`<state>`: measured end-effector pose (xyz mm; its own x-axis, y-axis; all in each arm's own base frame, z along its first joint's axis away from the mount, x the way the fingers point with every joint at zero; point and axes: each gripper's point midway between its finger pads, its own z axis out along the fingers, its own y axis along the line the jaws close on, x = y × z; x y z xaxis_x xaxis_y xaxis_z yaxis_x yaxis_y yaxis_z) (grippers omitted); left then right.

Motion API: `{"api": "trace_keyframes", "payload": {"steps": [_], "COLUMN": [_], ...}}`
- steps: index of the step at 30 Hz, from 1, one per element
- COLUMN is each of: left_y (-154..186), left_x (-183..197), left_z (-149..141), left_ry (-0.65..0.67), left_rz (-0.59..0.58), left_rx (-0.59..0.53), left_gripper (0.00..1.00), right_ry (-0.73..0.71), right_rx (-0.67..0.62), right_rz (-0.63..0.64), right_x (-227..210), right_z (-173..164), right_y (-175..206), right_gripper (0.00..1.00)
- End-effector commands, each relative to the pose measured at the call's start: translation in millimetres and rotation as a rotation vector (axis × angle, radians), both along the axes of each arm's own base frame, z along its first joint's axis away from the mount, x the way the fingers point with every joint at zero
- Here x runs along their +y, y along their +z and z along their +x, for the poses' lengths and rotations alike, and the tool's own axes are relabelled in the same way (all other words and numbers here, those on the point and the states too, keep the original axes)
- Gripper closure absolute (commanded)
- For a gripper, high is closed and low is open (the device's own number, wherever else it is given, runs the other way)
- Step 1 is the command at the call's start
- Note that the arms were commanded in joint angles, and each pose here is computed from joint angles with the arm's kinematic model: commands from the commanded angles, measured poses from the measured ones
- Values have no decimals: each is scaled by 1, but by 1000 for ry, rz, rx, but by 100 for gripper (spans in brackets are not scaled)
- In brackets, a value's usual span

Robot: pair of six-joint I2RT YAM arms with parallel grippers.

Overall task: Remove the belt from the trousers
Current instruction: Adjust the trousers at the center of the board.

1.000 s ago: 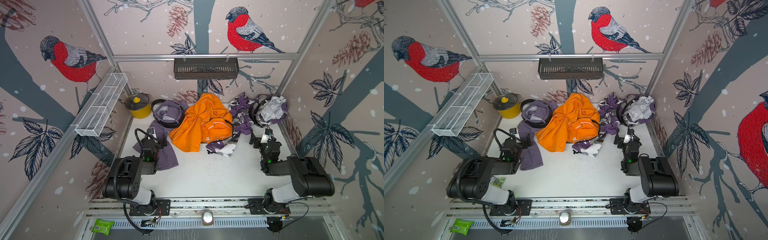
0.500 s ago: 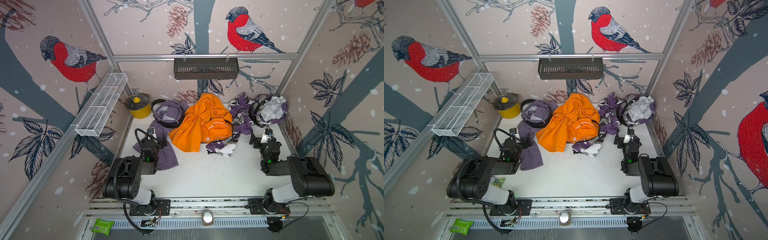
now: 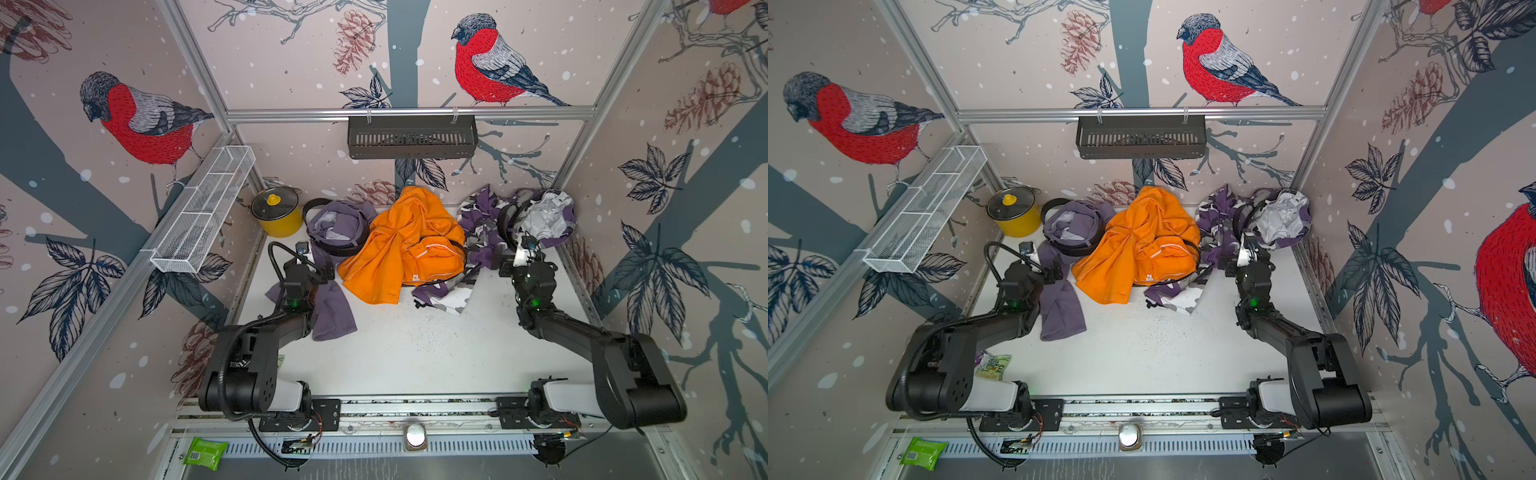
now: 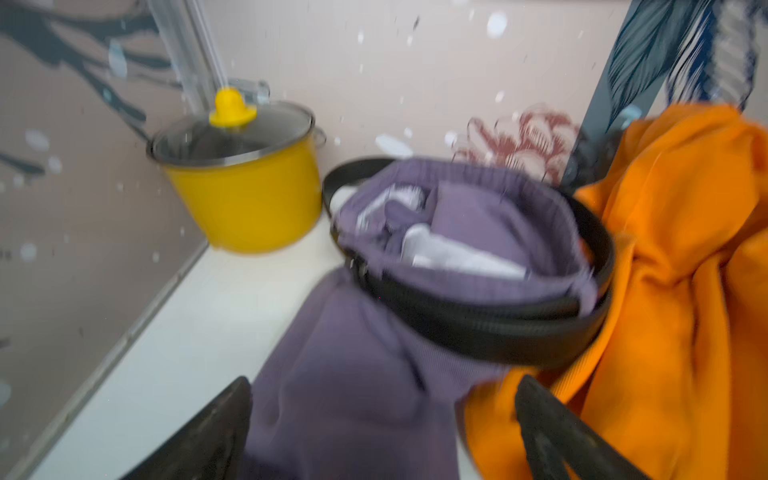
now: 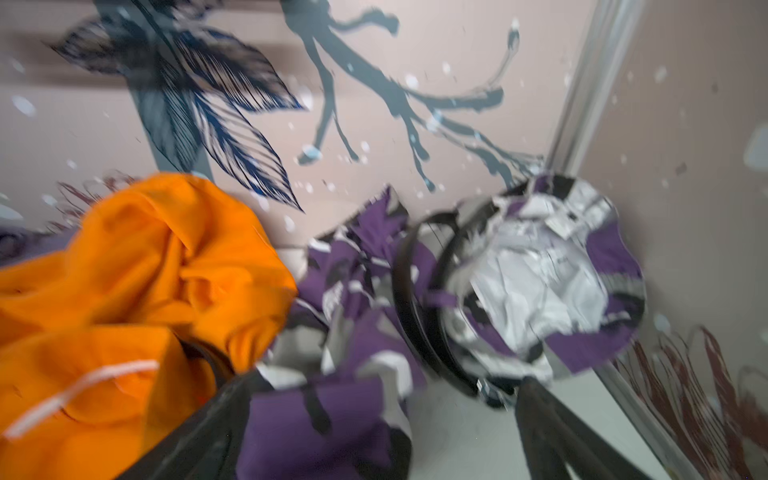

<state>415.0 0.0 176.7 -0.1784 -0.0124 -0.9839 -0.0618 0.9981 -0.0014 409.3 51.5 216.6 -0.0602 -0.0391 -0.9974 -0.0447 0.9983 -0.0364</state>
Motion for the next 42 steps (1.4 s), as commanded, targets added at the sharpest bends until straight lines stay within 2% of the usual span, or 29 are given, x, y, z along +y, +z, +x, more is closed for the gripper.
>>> {"api": "trace_keyframes", "payload": {"steps": [1,4,8,11,13,16,21,25,29,34,39,42], "left_y": [-7,11,16,11,9,10,12,7,-6,-23,-49,-78], "left_x": [-8,-22,-35,-37,-37,-39,-50,-72,-100,-128,-128,-132], "left_z": [-1,2,9,16,20,26,44,59,70,88,117,130], "left_ry": [-25,-53,-82,-75,-66,-69,-120,-194,-272,-306,-257,-254], "left_rz": [-41,-83,-133,-165,-175,-184,-171,-141,-107,-38,-20,-11], "left_rx": [121,106,144,193,216,244,291,337,385,440,489,572], "left_gripper": [3,3,3,3,3,3,3,3,3,3,3,3], "right_ry": [14,138,326,360,302,221,-2,-144,-171,-84,58,94], "right_rx": [261,408,600,761,854,996,1165,1178,1162,1090,973,920], "right_rz": [-72,-119,-170,-234,-269,-228,-212,-181,-170,-157,-67,-37], "right_x": [29,98,195,240,239,207,98,23,-4,23,71,83], "right_z": [10,25,40,54,64,68,55,52,58,73,77,70], "right_y": [-41,-65,-109,-150,-178,-213,-249,-243,-232,-201,-133,-96], "right_gripper": [1,0,1,1,1,1,1,0,1,1,0,1]}}
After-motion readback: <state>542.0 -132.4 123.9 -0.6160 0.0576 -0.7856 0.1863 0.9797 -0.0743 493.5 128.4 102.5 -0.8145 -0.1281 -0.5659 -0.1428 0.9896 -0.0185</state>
